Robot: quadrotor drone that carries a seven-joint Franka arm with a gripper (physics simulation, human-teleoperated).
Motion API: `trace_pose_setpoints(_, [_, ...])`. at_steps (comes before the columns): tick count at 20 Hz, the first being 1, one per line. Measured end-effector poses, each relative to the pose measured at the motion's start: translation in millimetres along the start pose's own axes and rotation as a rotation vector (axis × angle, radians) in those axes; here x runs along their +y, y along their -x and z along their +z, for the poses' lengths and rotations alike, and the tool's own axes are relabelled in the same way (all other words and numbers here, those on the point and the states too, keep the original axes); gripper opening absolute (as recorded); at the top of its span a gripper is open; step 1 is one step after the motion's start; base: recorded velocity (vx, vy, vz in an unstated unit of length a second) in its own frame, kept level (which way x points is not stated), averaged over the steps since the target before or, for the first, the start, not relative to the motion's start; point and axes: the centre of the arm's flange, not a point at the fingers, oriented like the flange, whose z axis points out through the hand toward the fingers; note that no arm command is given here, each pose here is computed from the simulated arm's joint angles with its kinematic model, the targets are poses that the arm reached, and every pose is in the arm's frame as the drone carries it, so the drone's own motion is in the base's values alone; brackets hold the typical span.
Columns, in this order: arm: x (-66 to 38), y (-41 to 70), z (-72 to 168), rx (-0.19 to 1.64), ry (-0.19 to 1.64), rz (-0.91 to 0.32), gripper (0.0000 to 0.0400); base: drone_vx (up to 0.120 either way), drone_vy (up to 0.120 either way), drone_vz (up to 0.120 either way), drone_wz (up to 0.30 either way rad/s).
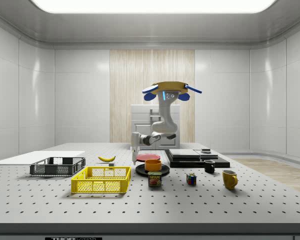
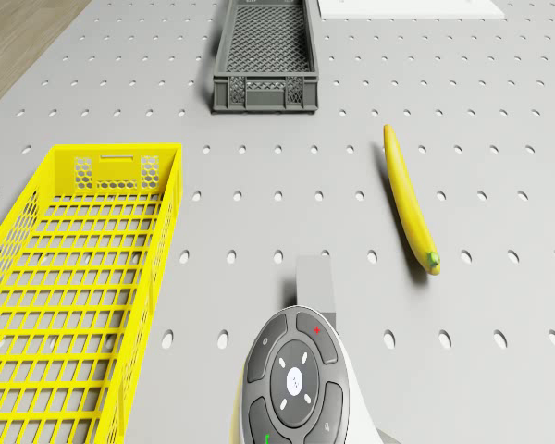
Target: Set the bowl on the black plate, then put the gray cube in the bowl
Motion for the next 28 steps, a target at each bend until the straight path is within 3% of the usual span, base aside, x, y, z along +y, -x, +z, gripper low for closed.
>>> trace_pose_setpoints(3, [0.0, 0.0, 0.0, 0.000, 0.000, 0.000, 0.0400, 0.120, -0.107, -0.120, 0.000])
trace_pose_setpoints(28, [0.0, 0.0, 0.0, 0.000, 0.000, 0.000, 0.0400, 0.120, -0.011, 0.000, 0.000])
